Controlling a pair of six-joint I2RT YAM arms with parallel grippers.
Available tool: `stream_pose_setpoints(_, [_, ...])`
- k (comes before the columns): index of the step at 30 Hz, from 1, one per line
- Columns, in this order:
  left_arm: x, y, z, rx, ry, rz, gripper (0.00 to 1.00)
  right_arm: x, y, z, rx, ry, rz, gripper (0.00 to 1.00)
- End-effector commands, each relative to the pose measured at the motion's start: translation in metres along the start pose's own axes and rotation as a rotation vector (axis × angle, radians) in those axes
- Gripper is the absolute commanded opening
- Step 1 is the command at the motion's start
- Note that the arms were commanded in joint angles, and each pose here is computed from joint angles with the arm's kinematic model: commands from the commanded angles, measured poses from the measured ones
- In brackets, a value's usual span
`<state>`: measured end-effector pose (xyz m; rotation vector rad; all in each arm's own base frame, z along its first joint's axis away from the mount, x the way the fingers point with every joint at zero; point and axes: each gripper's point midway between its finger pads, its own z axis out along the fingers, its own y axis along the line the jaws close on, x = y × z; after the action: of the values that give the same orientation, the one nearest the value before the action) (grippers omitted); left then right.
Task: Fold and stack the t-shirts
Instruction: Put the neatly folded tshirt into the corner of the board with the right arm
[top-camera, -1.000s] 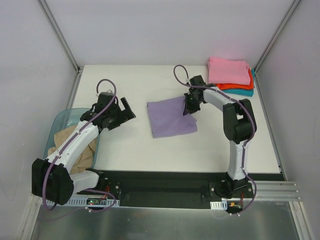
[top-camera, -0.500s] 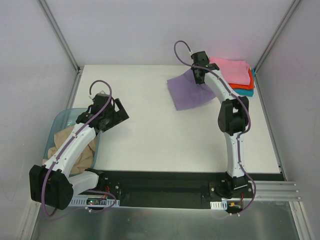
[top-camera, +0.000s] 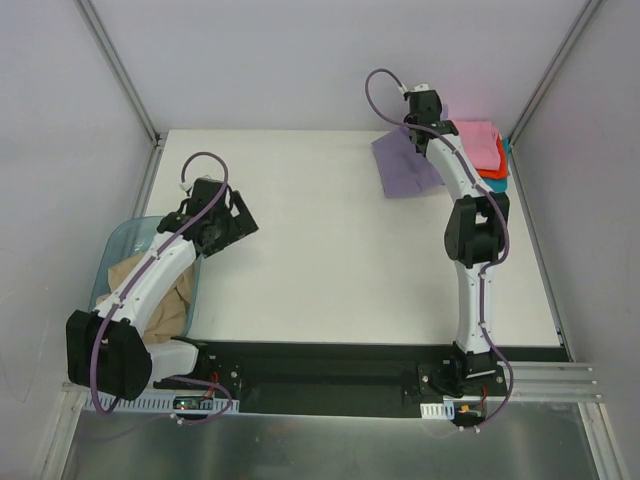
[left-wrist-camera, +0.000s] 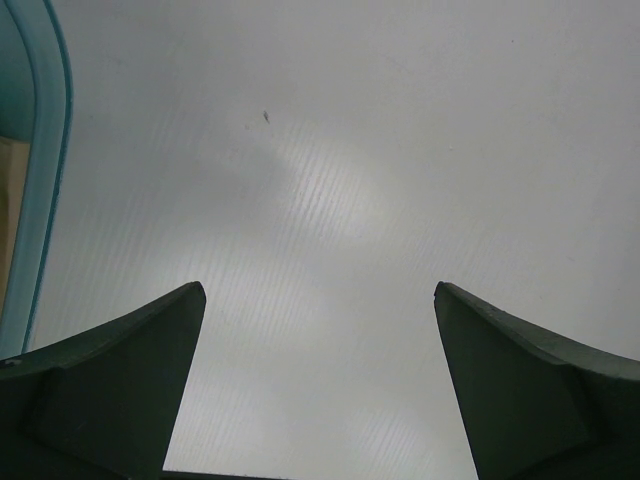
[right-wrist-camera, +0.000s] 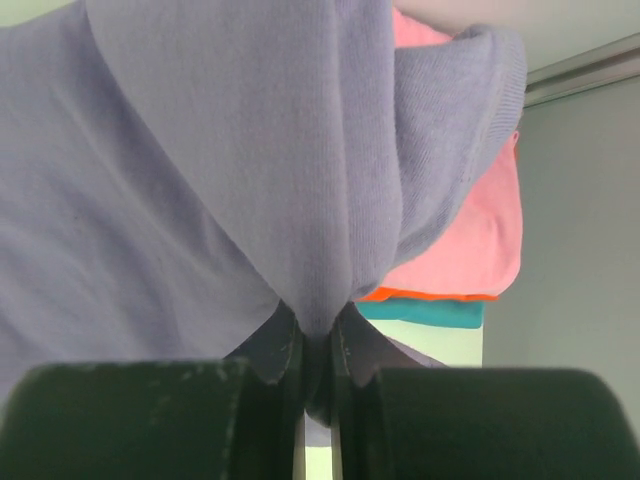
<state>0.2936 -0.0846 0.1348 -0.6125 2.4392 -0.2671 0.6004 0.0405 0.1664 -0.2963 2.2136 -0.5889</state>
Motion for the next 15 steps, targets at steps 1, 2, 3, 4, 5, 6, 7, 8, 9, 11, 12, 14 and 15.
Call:
stream_pose_setpoints(1, [-0.02, -0.008, -0.004, 0.005, -0.033, 0.03, 0.99, -0.073, -0.062, -0.054, 0.085, -0.218, 0.097, 0.01])
stream_pose_setpoints(2, [-0.021, -0.008, -0.004, 0.004, -0.034, 0.032, 0.99, -0.076, -0.066, -0.058, 0.092, -0.228, 0.103, 0.01])
stream_pose_setpoints(3, [-0.022, -0.008, -0.003, -0.001, -0.035, 0.033, 0.99, -0.081, -0.072, -0.064, 0.1, -0.246, 0.116, 0.01])
stream_pose_setpoints(4, [-0.024, -0.008, -0.004, -0.004, -0.046, 0.034, 0.99, -0.085, -0.076, -0.068, 0.106, -0.26, 0.124, 0.01])
stream_pose_setpoints(5, [-0.025, -0.007, -0.004, -0.009, -0.052, 0.035, 0.99, -0.088, -0.078, -0.071, 0.11, -0.272, 0.129, 0.01])
stream_pose_setpoints(6, [-0.026, -0.007, -0.004, -0.01, -0.056, 0.036, 0.99, -0.093, -0.083, -0.077, 0.114, -0.29, 0.141, 0.01])
stream_pose_setpoints(7, [-0.028, -0.008, -0.006, -0.007, -0.062, 0.036, 0.99, -0.096, -0.087, -0.08, 0.12, -0.299, 0.15, 0.01])
stream_pose_setpoints(8, [-0.028, -0.008, -0.007, -0.006, -0.063, 0.035, 0.99, -0.098, -0.088, -0.083, 0.121, -0.306, 0.153, 0.01])
stream_pose_setpoints(9, [-0.03, -0.008, -0.008, -0.004, -0.073, 0.034, 0.99, -0.103, -0.094, -0.088, 0.128, -0.322, 0.161, 0.01])
stream_pose_setpoints(11, [-0.031, -0.007, -0.01, -0.005, -0.081, 0.033, 0.99, -0.109, -0.099, -0.094, 0.135, -0.338, 0.167, 0.01])
stream_pose_setpoints(12, [-0.033, -0.007, -0.011, -0.007, -0.089, 0.032, 0.99, -0.112, -0.103, -0.098, 0.142, -0.348, 0.172, 0.01])
stream_pose_setpoints(14, [-0.033, -0.005, -0.012, -0.013, -0.096, 0.032, 0.99, -0.117, -0.111, -0.106, 0.153, -0.367, 0.19, 0.01])
stream_pose_setpoints(15, [-0.033, -0.003, -0.011, -0.021, -0.096, 0.032, 0.99, -0.119, -0.115, -0.11, 0.154, -0.378, 0.199, 0.01])
